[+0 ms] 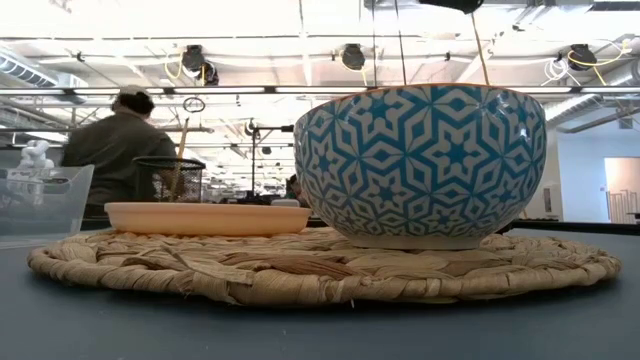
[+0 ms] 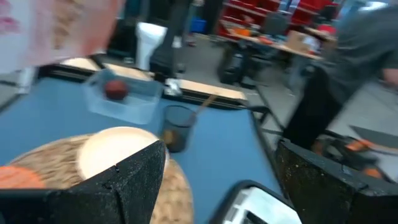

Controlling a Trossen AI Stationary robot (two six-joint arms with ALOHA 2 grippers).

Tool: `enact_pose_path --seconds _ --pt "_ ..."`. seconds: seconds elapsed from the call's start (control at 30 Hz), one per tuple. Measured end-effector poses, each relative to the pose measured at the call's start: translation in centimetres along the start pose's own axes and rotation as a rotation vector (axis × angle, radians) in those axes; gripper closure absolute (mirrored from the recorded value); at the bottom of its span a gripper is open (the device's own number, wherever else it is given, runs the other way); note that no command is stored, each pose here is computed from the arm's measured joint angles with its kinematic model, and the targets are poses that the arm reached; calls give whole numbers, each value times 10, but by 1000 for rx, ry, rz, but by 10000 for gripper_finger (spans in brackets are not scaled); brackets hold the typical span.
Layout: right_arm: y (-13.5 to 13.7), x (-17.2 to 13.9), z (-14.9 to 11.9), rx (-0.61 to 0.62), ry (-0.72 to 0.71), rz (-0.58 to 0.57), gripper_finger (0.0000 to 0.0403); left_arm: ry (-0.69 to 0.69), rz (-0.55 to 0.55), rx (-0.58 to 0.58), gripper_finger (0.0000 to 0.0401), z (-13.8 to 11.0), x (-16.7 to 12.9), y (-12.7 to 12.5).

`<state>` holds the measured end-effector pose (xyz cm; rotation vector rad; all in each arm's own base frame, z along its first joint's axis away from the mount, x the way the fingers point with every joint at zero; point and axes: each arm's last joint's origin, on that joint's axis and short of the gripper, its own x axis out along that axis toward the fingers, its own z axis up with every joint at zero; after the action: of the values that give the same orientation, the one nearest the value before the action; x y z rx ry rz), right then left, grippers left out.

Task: Arrange a breakfast setting
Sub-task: Pour the cereal into the orange bowl

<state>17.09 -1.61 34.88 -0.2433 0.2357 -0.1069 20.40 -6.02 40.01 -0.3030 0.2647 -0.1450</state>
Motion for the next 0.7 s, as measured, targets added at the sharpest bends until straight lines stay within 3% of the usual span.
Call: enact_pose_path --seconds 0.13,0.7 --pt "-2 -3 1 2 -1 -57 110 -98 5 66 238 9 0 -2" --pt "1 21 -5 51 56 -38 110 -501 124 298 238 43 5 -8"
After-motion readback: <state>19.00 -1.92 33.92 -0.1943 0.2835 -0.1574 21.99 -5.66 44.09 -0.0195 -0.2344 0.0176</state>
